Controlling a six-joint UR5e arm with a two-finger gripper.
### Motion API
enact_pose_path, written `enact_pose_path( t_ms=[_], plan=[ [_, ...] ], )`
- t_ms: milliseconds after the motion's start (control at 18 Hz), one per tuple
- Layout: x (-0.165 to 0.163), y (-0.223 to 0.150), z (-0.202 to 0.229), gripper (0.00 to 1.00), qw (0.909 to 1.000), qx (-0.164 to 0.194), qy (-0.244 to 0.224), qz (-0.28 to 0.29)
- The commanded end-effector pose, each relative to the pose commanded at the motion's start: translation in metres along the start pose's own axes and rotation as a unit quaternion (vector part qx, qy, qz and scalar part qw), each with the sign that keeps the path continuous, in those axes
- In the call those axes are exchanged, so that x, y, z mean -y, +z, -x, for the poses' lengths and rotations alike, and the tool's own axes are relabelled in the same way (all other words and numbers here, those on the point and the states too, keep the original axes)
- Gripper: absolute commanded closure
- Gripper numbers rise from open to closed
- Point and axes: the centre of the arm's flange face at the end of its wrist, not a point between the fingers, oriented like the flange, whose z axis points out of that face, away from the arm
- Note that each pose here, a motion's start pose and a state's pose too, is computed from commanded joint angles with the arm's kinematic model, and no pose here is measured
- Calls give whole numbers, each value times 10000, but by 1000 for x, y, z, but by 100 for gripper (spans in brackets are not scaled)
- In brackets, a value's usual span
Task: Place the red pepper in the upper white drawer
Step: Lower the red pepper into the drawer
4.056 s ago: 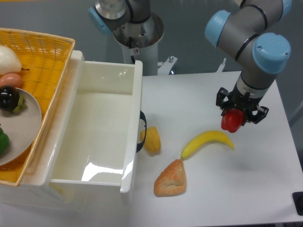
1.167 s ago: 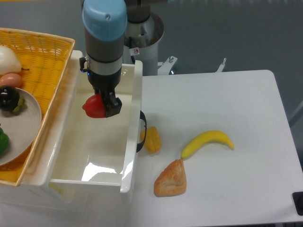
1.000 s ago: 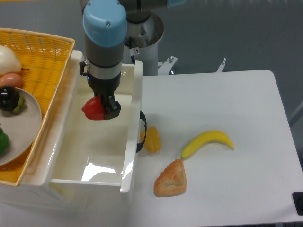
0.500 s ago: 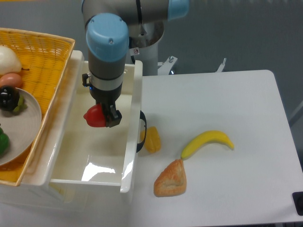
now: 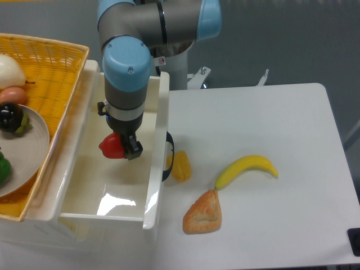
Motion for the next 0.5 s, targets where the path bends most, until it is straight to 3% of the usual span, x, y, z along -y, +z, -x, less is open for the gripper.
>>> enact_pose_path(
  t_ms=[500],
  plan=[
    [6, 19, 1, 91, 10000, -47, 60, 25]
  ],
)
